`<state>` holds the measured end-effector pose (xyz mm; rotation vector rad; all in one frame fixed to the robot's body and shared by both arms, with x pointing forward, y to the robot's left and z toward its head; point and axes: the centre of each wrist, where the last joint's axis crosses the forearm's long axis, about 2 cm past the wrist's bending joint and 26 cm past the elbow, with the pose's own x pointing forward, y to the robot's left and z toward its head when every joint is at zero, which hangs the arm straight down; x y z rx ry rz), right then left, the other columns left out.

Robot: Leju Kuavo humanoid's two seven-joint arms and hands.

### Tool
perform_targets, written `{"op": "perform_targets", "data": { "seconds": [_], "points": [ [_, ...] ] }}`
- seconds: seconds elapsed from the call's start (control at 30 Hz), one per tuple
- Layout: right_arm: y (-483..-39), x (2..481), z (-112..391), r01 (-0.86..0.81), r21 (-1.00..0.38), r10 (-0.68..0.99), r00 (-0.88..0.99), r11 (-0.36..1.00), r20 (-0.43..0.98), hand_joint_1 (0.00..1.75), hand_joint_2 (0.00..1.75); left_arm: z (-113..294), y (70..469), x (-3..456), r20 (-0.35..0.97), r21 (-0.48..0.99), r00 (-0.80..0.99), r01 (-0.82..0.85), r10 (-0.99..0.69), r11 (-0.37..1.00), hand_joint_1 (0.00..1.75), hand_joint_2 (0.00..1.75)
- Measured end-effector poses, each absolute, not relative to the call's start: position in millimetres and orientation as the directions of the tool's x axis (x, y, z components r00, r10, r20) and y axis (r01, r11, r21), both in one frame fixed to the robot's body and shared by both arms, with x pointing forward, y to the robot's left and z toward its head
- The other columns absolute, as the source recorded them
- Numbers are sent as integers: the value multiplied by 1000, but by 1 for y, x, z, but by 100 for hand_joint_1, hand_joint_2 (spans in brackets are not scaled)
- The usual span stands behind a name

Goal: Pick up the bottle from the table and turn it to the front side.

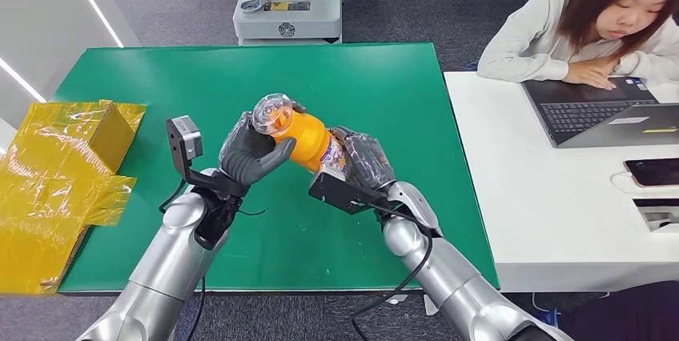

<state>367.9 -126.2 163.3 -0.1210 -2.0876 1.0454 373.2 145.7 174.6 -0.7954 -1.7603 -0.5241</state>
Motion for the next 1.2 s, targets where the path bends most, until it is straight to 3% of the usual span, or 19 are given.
{"op": "perform_targets", "data": {
  "seconds": [0.1, 0.2, 0.27, 0.33, 0.4, 1.07, 1.2],
  "points": [
    [-127, 367, 162, -245, -712, 400, -688, 658, 606, 175, 175, 176, 145, 374, 947, -18, -206, 731, 246, 682, 142, 175],
    [-127, 366, 162, -243, -711, 400, -687, 660, 607, 175, 175, 177, 144, 374, 946, -17, -209, 734, 249, 679, 158, 175],
    [-127, 366, 162, -241, -710, 400, -688, 661, 605, 161, 175, 178, 143, 375, 944, -22, -207, 737, 256, 676, 171, 175],
    [-128, 366, 163, -239, -712, 400, -690, 660, 603, 73, 175, 178, 142, 375, 943, -26, -205, 739, 262, 673, 175, 175],
    [-128, 366, 163, -240, -713, 401, -690, 659, 603, 0, 175, 178, 141, 376, 942, -29, -204, 741, 266, 670, 175, 175],
    [-137, 345, 175, -214, -647, 309, -743, 732, 594, 0, 175, 178, 169, 389, 931, 103, -336, 618, 143, 780, 173, 175],
    [-142, 336, 176, -203, -640, 297, -755, 741, 584, 0, 175, 181, 179, 393, 907, 224, -421, 538, 29, 812, 175, 175]
  ]
}}
